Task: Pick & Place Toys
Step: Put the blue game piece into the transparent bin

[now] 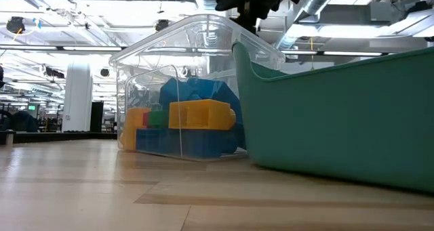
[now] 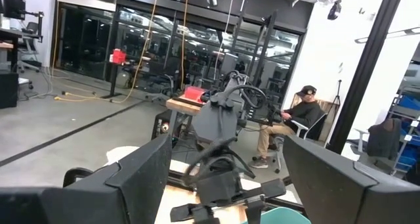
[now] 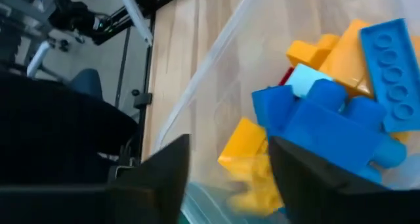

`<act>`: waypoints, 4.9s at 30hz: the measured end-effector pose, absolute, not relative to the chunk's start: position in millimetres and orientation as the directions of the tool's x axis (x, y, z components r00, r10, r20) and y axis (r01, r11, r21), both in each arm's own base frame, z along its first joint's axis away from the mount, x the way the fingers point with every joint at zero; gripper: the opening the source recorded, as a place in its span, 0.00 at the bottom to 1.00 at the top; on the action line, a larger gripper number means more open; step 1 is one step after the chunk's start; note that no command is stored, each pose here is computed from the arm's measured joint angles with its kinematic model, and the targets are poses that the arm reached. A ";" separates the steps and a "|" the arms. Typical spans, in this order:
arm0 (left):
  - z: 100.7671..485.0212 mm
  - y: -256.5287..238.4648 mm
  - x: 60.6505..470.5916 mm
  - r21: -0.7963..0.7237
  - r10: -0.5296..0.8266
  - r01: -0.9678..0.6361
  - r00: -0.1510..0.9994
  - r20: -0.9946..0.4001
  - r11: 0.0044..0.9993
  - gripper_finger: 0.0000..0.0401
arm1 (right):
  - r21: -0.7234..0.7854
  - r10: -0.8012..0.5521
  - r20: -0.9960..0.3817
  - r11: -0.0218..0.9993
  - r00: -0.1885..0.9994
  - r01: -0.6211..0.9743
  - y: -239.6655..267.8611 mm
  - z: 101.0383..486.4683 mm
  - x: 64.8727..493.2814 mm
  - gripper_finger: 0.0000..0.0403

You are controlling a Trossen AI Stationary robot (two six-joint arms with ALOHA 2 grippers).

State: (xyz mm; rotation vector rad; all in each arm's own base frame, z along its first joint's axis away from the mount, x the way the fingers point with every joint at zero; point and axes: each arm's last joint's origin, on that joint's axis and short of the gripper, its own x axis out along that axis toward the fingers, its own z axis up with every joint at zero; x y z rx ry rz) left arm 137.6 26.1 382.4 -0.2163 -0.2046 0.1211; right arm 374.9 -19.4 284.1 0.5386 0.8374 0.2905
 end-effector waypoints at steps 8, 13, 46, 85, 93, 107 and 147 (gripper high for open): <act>382.3 26.2 137.9 -0.223 0.141 -0.098 0.972 0.188 0.970 0.72 | 0.622 0.475 -0.615 0.783 0.629 0.016 -29.0 283.4 372.5 0.80; 382.4 26.5 137.8 -0.185 0.154 -0.119 0.970 0.188 0.975 0.72 | 0.608 0.470 -0.714 0.784 0.519 0.126 -39.6 280.5 350.3 0.86; 320.7 78.5 217.1 -0.517 0.665 -0.635 0.730 -0.159 0.574 0.72 | 0.342 0.306 -0.825 0.940 0.475 -0.012 -40.7 224.5 171.9 0.78; 310.4 121.9 196.0 -0.555 0.467 -0.537 0.840 -0.278 0.635 0.72 | 0.439 0.379 -0.896 0.687 0.231 0.579 25.2 138.0 204.5 0.77; 320.4 121.0 196.8 -0.574 0.449 -0.467 0.874 -0.184 0.673 0.72 | 0.390 0.329 -0.918 0.642 0.222 0.660 0.9 129.3 201.7 0.77; 340.3 108.2 179.8 -0.550 0.435 -0.405 0.897 -0.081 0.731 0.72 | 0.437 0.100 -0.889 0.476 0.447 0.763 -60.2 158.1 186.3 0.77; 354.4 63.8 183.0 -0.416 0.242 -0.218 0.970 0.006 0.883 0.72 | 0.017 -0.041 -0.998 0.514 0.044 0.858 -15.8 133.6 244.5 0.73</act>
